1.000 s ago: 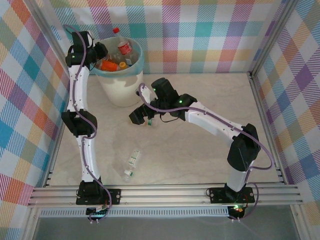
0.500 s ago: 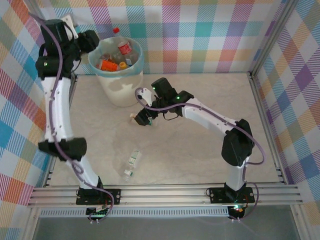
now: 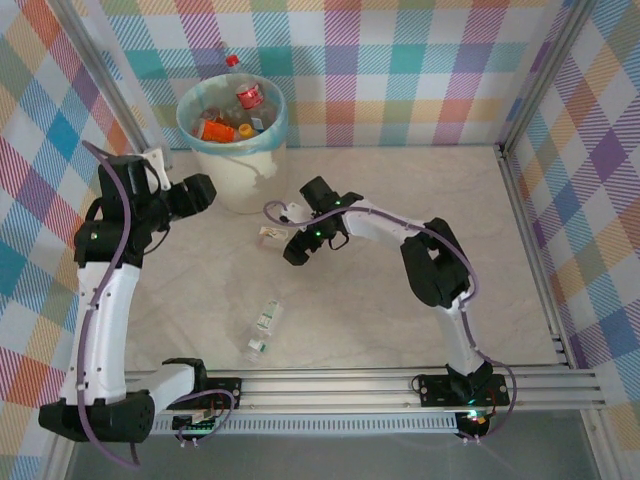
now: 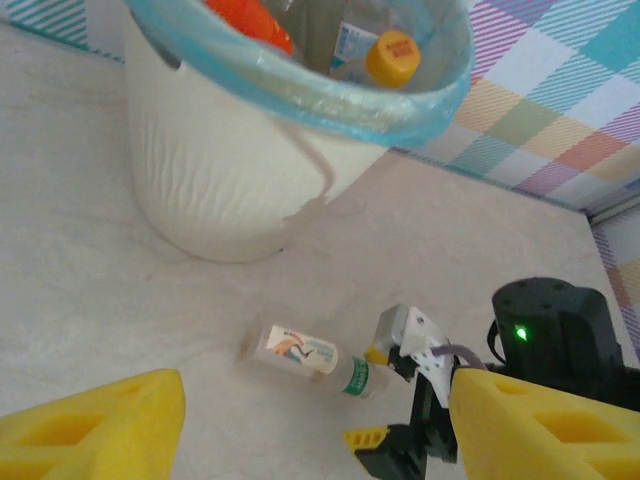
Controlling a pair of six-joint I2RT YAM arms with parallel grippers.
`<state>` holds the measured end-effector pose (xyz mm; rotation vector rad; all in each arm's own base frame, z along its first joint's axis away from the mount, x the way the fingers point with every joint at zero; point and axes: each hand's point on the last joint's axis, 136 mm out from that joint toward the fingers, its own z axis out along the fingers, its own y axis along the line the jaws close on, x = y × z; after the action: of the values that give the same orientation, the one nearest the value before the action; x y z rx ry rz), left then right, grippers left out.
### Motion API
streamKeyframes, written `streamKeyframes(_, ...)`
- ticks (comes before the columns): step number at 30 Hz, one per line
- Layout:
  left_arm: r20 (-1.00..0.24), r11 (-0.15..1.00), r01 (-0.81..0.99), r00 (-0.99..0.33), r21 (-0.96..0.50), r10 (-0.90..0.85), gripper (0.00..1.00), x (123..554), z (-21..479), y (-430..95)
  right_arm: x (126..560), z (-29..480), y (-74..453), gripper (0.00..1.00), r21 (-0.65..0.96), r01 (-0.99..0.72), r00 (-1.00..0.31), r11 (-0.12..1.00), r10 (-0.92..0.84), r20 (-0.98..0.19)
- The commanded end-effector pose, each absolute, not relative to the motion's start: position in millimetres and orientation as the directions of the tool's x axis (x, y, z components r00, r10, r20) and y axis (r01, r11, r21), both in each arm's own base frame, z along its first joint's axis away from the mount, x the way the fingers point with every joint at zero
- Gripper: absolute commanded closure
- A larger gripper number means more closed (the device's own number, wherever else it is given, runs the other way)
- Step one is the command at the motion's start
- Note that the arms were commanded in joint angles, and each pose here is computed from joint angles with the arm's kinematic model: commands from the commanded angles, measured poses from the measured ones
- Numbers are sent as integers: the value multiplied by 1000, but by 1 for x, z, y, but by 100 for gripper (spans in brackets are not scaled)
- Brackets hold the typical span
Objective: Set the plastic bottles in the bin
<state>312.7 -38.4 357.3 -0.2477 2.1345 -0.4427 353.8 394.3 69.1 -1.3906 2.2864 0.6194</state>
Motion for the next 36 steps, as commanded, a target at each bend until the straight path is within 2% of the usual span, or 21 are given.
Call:
streamKeyframes(1,-768,929,-12,-559,-369,-312,29,298,353,-34,353,60,397,10,157,-914,-399,374,-755,-521)
streamKeyframes(4,-774,932,-17,-552,-362,-311,29,292,351,-32,352,50,394,18,158,-914,-400,373,-769,-499)
streamKeyframes(7,-774,930,-11,-550,-368,-313,29,289,351,-34,349,49,393,33,166,-914,-402,370,-773,-490)
streamKeyframes(9,-779,929,-4,-543,-371,-314,29,288,353,-34,347,49,391,36,170,-912,-407,373,-773,-488)
streamKeyframes(11,-787,929,-8,-530,-369,-317,29,288,357,-33,346,50,389,45,170,-911,-409,376,-772,-486)
streamKeyframes(16,-800,924,3,-500,-383,-330,29,286,371,-34,342,66,384,65,162,-906,-416,391,-755,-507)
streamKeyframes(19,-800,911,17,-486,-411,-352,29,284,378,-37,335,86,381,71,168,-899,-426,404,-724,-542)
streamKeyframes(22,-781,881,38,-482,-472,-398,19,285,381,-44,322,115,377,74,190,-895,-430,403,-669,-606)
streamKeyframes(27,-710,798,79,-515,-597,-480,15,290,378,-63,287,165,367,75,229,-906,-401,357,-546,-736)
streamKeyframes(30,-651,719,117,-542,-684,-531,8,297,378,-77,266,196,362,75,243,-920,-367,308,-459,-809)
streamKeyframes(33,-595,639,169,-593,-751,-543,1,303,378,-94,250,227,361,75,236,-936,-325,262,-383,-865)
streamKeyframes(36,-548,581,200,-659,-789,-516,1,306,373,-111,238,251,361,75,214,-954,-277,212,-341,-898)
